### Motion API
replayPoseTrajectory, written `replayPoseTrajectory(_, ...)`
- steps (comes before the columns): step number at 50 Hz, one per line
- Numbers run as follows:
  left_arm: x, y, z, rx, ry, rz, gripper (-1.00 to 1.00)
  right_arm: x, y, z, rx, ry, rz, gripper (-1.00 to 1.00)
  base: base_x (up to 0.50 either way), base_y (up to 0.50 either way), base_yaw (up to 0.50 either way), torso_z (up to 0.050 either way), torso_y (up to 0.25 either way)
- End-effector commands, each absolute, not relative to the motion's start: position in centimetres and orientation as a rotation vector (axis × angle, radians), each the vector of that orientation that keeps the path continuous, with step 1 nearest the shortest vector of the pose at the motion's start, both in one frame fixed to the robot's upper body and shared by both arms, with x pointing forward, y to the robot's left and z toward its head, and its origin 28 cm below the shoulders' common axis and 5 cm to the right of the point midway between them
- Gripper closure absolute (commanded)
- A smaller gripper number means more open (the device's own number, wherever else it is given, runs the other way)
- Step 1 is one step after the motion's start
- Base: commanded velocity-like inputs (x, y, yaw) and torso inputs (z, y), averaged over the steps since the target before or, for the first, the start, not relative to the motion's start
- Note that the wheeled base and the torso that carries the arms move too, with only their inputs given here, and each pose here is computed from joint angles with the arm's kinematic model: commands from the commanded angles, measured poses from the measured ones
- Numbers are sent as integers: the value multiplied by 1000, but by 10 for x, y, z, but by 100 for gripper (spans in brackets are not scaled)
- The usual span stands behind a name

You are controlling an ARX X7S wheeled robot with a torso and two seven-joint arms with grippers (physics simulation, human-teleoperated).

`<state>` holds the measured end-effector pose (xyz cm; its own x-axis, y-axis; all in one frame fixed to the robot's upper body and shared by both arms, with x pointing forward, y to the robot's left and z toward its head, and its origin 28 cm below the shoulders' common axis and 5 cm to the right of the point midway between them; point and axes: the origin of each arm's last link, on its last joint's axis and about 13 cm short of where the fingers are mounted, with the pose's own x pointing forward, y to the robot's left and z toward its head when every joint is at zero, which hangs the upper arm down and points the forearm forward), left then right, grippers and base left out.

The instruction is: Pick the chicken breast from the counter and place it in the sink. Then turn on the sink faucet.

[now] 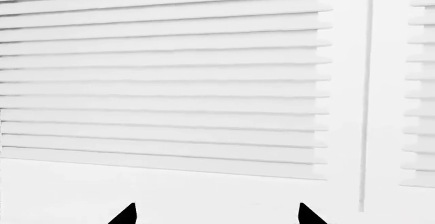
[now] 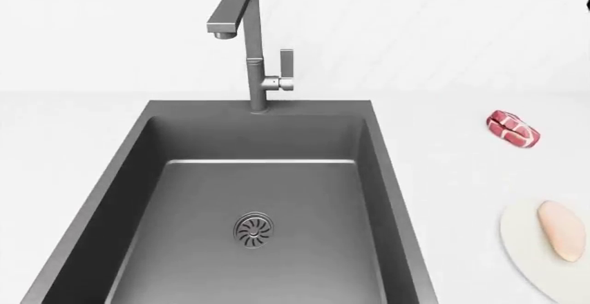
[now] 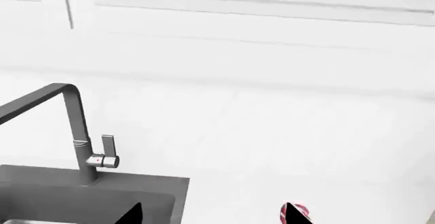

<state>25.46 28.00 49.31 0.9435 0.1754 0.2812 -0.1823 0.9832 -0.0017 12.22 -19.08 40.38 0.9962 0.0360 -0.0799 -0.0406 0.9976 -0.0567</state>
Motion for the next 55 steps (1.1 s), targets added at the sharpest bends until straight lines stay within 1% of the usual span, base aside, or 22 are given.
replayPoseTrajectory(1, 258, 282, 488, 18, -273, 188, -100, 72, -200, 370, 39, 401, 28, -100, 0, 0, 0, 0, 0)
replayPoseTrajectory(5, 258, 282, 487, 20, -273, 192, -100, 76, -204, 367, 27, 493, 1, -100, 0, 0, 0, 0, 0)
replayPoseTrajectory(8, 259, 283, 484, 23, -267, 195, -100, 80, -206, 363, 30, 546, 28, -100, 0, 0, 0, 0, 0)
replayPoseTrajectory(11, 260, 283, 485, 20, -267, 196, -100, 81, -211, 362, -12, 557, 3, -100, 0, 0, 0, 0, 0)
replayPoseTrajectory(12, 260, 283, 485, 19, -267, 195, -100, 80, -213, 359, -70, 543, 1, -100, 0, 0, 0, 0, 0)
replayPoseTrajectory(13, 260, 283, 485, 20, -268, 196, -100, 83, -213, 361, -23, 536, -3, -100, 0, 0, 0, 0, 0)
replayPoseTrajectory(14, 260, 283, 484, 19, -267, 196, -100, 84, -214, 357, -66, 579, -36, -100, 0, 0, 0, 0, 0)
replayPoseTrajectory(16, 260, 283, 484, 21, -265, 198, -100, 88, -214, 356, -20, 631, -24, -100, 0, 0, 0, 0, 0)
replayPoseTrajectory(20, 259, 283, 484, 19, -266, 197, -100, 90, -215, 356, -7, 678, -33, -100, 0, 0, 0, 0, 0)
replayPoseTrajectory(22, 260, 283, 483, 25, -262, 195, -100, 95, -216, 347, -58, 754, -76, -100, 0, 0, 0, 0, 0)
replayPoseTrajectory(26, 259, 283, 485, 24, -266, 193, -100, 98, -216, 343, -56, 780, -61, -100, 0, 0, 0, 0, 0)
replayPoseTrajectory(31, 260, 283, 486, 23, -267, 195, -100, 100, -214, 333, -88, 861, -39, -100, 0, 0, 0, 0, 0)
replayPoseTrajectory(37, 260, 283, 487, 22, -269, 194, -100, 104, -217, 329, -82, 888, -58, -100, 0, 0, 0, 0, 0)
replayPoseTrajectory(38, 260, 282, 486, 22, -269, 193, -100, 107, -222, 333, -71, 845, -113, -100, 0, 0, 0, 0, 0)
replayPoseTrajectory(40, 261, 282, 486, 25, -267, 193, -100, 108, -228, 338, -63, 814, -152, -100, 0, 0, 0, 0, 0)
replayPoseTrajectory(46, 261, 283, 485, 23, -266, 193, -100, 107, -235, 345, -51, 780, -190, -100, 0, 0, 0, 0, 0)
replayPoseTrajectory(49, 261, 283, 484, 23, -267, 196, -100, 111, -241, 347, -33, 744, -246, -100, 0, 0, 0, 0, 0)
replayPoseTrajectory(55, 263, 283, 483, 27, -264, 195, -100, 118, -244, 343, -13, 708, -255, -100, 0, 0, 0, 0, 0)
